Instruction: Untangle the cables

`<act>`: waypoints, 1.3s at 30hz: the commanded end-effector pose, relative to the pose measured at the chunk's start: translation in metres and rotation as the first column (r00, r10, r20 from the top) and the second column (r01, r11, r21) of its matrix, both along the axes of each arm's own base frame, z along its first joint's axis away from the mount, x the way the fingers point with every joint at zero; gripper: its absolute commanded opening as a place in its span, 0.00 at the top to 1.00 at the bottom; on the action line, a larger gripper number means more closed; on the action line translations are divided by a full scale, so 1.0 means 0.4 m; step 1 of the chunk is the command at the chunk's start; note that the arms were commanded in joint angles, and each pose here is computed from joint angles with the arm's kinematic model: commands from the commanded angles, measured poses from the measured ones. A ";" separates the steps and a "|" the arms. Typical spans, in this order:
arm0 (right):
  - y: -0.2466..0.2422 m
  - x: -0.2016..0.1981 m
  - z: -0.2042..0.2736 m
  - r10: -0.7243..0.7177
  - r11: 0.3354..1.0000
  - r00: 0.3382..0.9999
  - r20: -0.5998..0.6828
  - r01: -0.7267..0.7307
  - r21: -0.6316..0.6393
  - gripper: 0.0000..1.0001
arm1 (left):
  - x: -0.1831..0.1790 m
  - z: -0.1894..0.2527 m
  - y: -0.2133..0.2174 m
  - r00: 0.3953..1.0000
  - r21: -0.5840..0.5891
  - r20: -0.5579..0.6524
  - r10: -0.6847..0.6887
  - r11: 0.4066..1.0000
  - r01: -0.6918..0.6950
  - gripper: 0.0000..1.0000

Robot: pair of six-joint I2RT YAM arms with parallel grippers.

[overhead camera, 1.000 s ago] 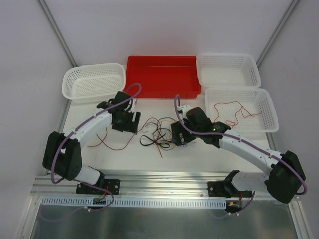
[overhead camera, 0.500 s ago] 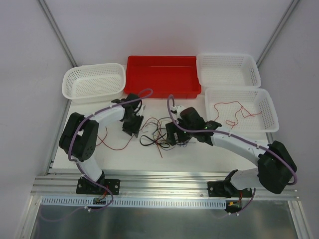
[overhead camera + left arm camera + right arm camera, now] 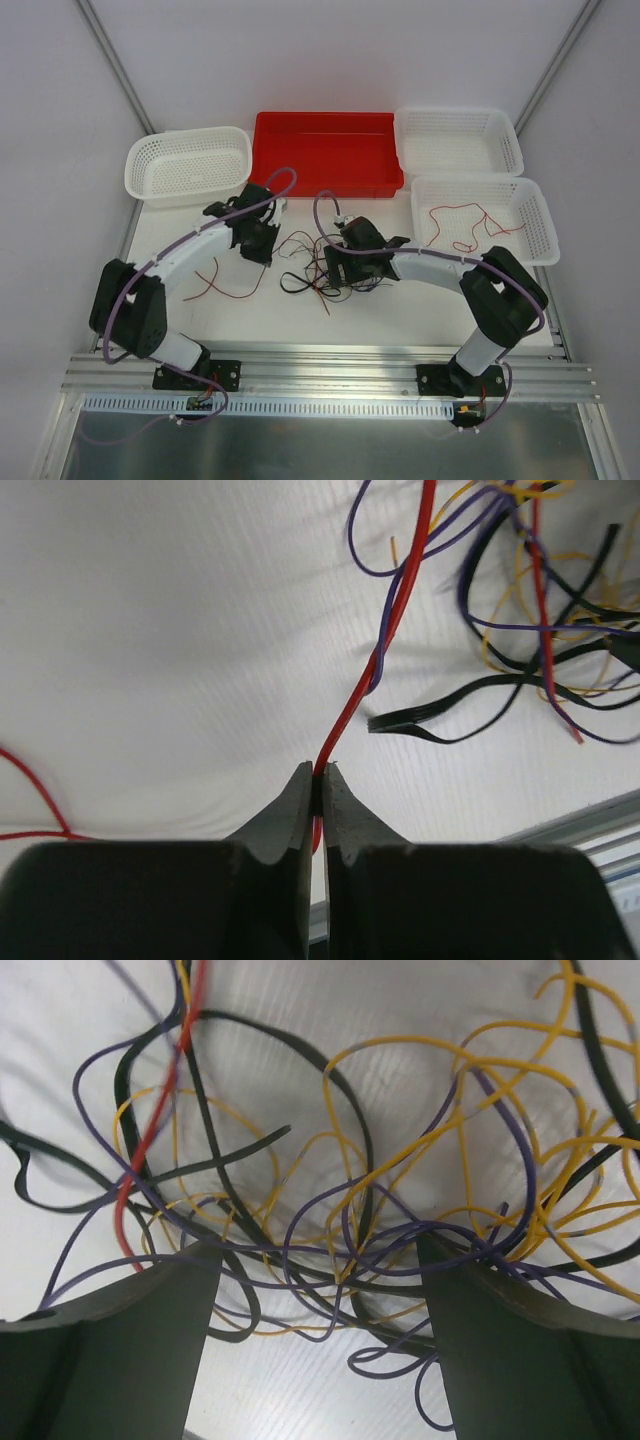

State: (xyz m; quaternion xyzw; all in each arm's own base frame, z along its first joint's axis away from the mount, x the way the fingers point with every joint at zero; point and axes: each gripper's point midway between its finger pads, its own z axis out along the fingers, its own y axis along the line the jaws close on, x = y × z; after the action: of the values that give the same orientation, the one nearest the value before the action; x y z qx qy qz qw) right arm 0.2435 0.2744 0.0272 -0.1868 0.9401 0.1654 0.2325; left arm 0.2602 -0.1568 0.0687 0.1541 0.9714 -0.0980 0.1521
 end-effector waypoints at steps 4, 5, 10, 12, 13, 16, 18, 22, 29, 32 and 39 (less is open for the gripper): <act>-0.057 0.039 -0.023 -0.164 0.984 0.986 -0.013 0.163 -0.074 0.20 | -0.031 0.214 0.053 0.975 -0.049 0.214 0.065 0.997 -0.056 1.00; -0.064 0.033 -0.034 -0.169 0.983 0.985 -0.031 0.166 -0.077 0.20 | -0.030 0.238 0.066 0.967 -0.057 0.238 0.087 0.996 -0.076 1.00; -0.104 0.038 -0.052 -0.217 0.973 0.974 -0.068 0.211 -0.088 0.23 | -0.027 0.409 0.186 0.884 -0.039 0.410 0.223 0.973 -0.228 1.00; -0.122 0.040 -0.060 -0.241 0.968 0.967 -0.080 0.234 -0.092 0.24 | -0.028 0.461 0.230 0.848 -0.029 0.462 0.258 0.961 -0.277 1.00; -0.128 0.039 -0.063 -0.246 0.967 0.965 -0.087 0.238 -0.092 0.24 | -0.029 0.504 0.266 0.818 -0.005 0.503 0.279 0.947 -0.321 1.00; -0.149 0.035 -0.075 -0.274 0.960 0.956 -0.110 0.264 -0.096 0.25 | -0.035 0.583 0.331 0.760 0.027 0.567 0.318 0.915 -0.402 1.00; -0.158 0.033 -0.077 -0.286 0.957 0.951 -0.118 0.276 -0.093 0.25 | -0.036 0.615 0.380 0.723 0.068 0.601 0.340 0.880 -0.471 1.00; -0.168 0.034 -0.077 -0.298 0.953 0.946 -0.126 0.288 -0.089 0.25 | -0.041 0.701 0.456 0.633 0.071 0.667 0.393 0.812 -0.579 1.00; -0.178 0.035 -0.070 -0.305 0.951 0.944 -0.124 0.296 -0.084 0.25 | -0.049 0.776 0.548 0.525 0.068 0.712 0.466 0.698 -0.713 1.00; -0.187 0.028 -0.073 -0.310 0.950 0.942 -0.130 0.300 -0.088 0.25 | -0.064 0.809 0.602 0.462 0.064 0.736 0.496 0.627 -0.776 1.00; -0.208 0.023 -0.078 -0.327 0.944 0.935 -0.136 0.317 -0.091 0.25 | -0.066 0.831 0.674 0.379 0.056 0.747 0.547 0.516 -0.855 1.00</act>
State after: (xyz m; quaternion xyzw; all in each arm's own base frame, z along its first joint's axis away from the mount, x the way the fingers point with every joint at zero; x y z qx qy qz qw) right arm 0.2852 0.2232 0.0265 -0.0375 0.9556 0.1589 0.2454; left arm 0.2392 0.0984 0.3897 -0.2152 0.8283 0.2277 0.4645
